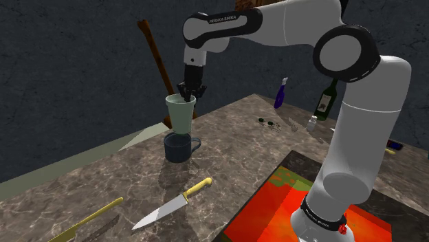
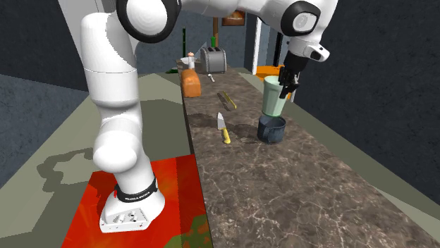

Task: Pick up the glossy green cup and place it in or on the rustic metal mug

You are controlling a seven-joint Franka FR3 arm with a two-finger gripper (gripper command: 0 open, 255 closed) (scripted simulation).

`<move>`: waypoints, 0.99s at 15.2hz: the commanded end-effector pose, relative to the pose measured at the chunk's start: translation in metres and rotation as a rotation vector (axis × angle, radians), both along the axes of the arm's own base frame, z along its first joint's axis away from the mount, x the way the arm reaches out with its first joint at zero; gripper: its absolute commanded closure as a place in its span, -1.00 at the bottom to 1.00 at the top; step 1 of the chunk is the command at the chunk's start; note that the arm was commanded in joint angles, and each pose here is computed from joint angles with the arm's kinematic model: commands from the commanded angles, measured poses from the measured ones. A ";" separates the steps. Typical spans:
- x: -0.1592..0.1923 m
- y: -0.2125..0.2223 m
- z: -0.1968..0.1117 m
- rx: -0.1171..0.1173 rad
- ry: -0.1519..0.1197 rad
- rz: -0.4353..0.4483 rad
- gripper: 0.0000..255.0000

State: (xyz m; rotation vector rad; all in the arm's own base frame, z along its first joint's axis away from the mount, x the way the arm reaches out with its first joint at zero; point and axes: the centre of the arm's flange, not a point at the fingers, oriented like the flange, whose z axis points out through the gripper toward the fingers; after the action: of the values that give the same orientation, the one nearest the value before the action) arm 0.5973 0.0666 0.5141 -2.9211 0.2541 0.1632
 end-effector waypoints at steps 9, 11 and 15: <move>-0.001 0.000 -0.047 0.000 -0.001 0.000 1.00; -0.001 0.000 -0.047 0.000 -0.001 0.000 1.00; -0.001 0.000 -0.047 0.000 -0.001 0.000 1.00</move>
State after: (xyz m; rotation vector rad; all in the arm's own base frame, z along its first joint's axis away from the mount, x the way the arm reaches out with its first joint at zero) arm 0.5966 0.0660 0.4696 -2.9205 0.2542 0.1549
